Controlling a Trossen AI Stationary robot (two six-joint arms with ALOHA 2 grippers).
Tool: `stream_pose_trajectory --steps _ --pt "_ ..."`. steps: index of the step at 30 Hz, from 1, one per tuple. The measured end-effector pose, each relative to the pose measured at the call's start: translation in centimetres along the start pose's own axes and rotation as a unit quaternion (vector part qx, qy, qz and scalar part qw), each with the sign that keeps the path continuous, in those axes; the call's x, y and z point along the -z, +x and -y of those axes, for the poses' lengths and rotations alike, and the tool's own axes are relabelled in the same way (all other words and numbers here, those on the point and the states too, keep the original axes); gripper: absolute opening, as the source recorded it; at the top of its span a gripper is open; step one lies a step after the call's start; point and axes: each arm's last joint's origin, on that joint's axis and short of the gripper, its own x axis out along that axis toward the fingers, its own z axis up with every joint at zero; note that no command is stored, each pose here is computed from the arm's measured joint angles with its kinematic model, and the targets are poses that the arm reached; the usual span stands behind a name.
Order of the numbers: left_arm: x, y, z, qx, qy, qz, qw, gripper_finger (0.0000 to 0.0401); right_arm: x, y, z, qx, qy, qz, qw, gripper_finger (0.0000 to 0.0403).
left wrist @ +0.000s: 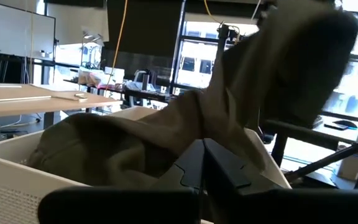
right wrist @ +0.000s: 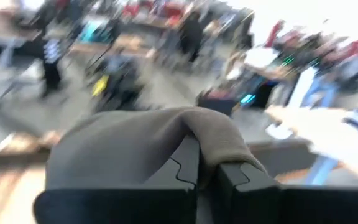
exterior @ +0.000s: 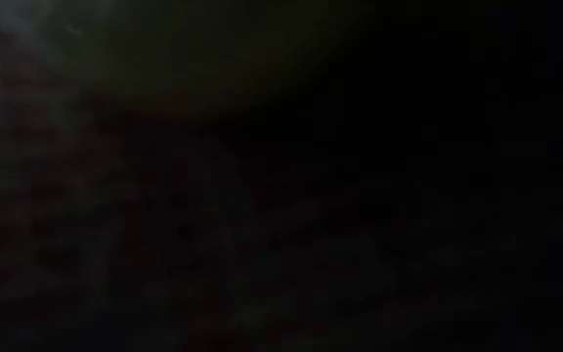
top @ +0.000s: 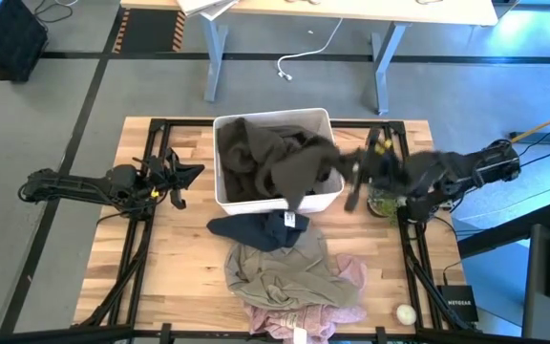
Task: Sort clothes
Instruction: Put the gray jacket into the laundry bin
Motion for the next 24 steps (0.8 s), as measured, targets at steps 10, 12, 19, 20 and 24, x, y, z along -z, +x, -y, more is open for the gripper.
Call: stream_pose_trajectory --steps 10,12,19,20,24 --pt "0.0 0.0 0.0 0.000 0.004 0.000 1.000 0.0004 2.9 7.8 4.4 0.099 0.033 -0.046 0.993 0.0061" --pt "0.0 0.0 0.0 0.000 0.004 -0.001 1.000 0.0004 4.2 9.3 4.4 0.085 0.039 -0.081 0.992 0.0084" --pt "0.1 0.0 0.0 0.000 0.005 -0.003 1.000 0.0004 4.9 9.9 3.7 0.059 -0.043 -0.173 0.982 0.0169" --pt "0.1 0.0 0.0 0.000 0.005 -0.004 1.000 0.0004 4.3 9.4 3.7 0.057 -0.055 -0.184 0.980 0.0180" --pt "0.2 0.0 0.0 -0.001 0.008 -0.009 1.000 0.0004 0.8 6.6 3.5 0.031 -0.078 -0.202 0.976 0.0214"
